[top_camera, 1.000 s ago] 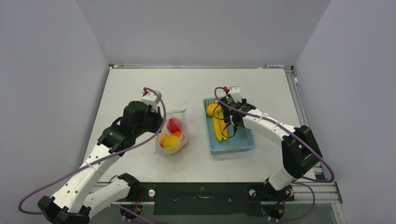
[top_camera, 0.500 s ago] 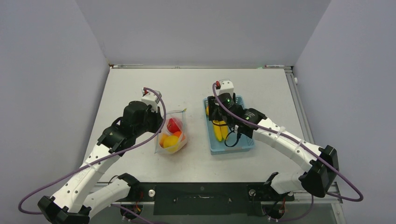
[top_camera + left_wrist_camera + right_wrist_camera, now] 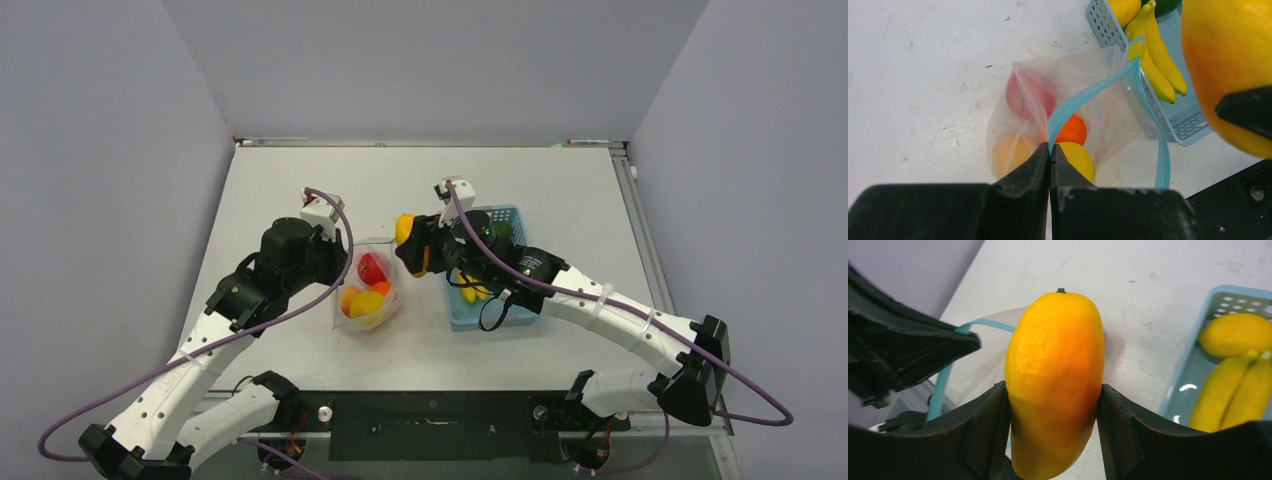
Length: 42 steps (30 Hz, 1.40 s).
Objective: Place the food in the zip-top bag and seal the zipper
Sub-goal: Place the fake fruit in the zipper food storage bag.
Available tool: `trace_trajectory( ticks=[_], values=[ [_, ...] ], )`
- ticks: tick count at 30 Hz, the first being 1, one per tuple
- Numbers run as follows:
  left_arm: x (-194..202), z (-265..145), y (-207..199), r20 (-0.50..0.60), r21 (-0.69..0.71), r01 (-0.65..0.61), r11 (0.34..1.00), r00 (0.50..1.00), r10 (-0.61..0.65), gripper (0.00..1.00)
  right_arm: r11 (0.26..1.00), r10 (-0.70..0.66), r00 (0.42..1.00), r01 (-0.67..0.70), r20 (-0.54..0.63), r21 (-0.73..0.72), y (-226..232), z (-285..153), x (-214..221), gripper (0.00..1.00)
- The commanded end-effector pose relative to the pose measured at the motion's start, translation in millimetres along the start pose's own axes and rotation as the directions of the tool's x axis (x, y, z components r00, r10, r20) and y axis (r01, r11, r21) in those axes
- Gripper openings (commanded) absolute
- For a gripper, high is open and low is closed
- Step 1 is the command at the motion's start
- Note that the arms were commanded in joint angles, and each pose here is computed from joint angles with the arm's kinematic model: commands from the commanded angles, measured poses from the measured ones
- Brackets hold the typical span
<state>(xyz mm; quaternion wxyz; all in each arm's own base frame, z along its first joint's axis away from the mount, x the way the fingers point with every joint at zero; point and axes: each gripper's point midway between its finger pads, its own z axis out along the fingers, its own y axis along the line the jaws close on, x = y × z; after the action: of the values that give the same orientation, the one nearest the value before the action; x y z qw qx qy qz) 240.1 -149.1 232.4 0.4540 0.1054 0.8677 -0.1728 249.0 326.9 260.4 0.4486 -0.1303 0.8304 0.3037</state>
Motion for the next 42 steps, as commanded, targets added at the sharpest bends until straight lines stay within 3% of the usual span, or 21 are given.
trace_trajectory(
  ticks=[1, 6, 15, 31, 42],
  values=[
    [-11.8, -2.3, -1.7, 0.051, 0.010, 0.012, 1.000, 0.999, -0.013, 0.00, 0.979, 0.082, 0.993, -0.065, 0.084, -0.194, 60.8, -12.2, -19.6, 0.23],
    [-13.8, -4.7, -3.5, 0.064, 0.021, 0.016, 1.000, 0.998, -0.017, 0.00, 0.965, 0.081, 0.994, -0.061, 0.067, -0.254, 97.2, -13.0, -7.2, 0.24],
    [-18.2, -10.7, -7.7, 0.090, 0.047, 0.018, 0.999, 0.996, -0.022, 0.00, 0.977, 0.072, 0.997, -0.065, 0.025, -0.205, 107.2, 10.5, 20.7, 0.24],
    [-22.3, -17.4, -12.4, 0.118, 0.078, 0.014, 0.997, 0.993, -0.023, 0.00, 0.987, -0.108, 0.994, 0.110, -0.027, 0.120, 55.9, 54.6, 43.0, 0.25],
    [-21.8, -17.3, -13.7, 0.118, 0.086, 0.010, 0.996, 0.993, -0.020, 0.00, 0.970, -0.176, 0.983, 0.184, -0.060, 0.157, 48.6, 75.5, 43.7, 0.44]
  ],
)
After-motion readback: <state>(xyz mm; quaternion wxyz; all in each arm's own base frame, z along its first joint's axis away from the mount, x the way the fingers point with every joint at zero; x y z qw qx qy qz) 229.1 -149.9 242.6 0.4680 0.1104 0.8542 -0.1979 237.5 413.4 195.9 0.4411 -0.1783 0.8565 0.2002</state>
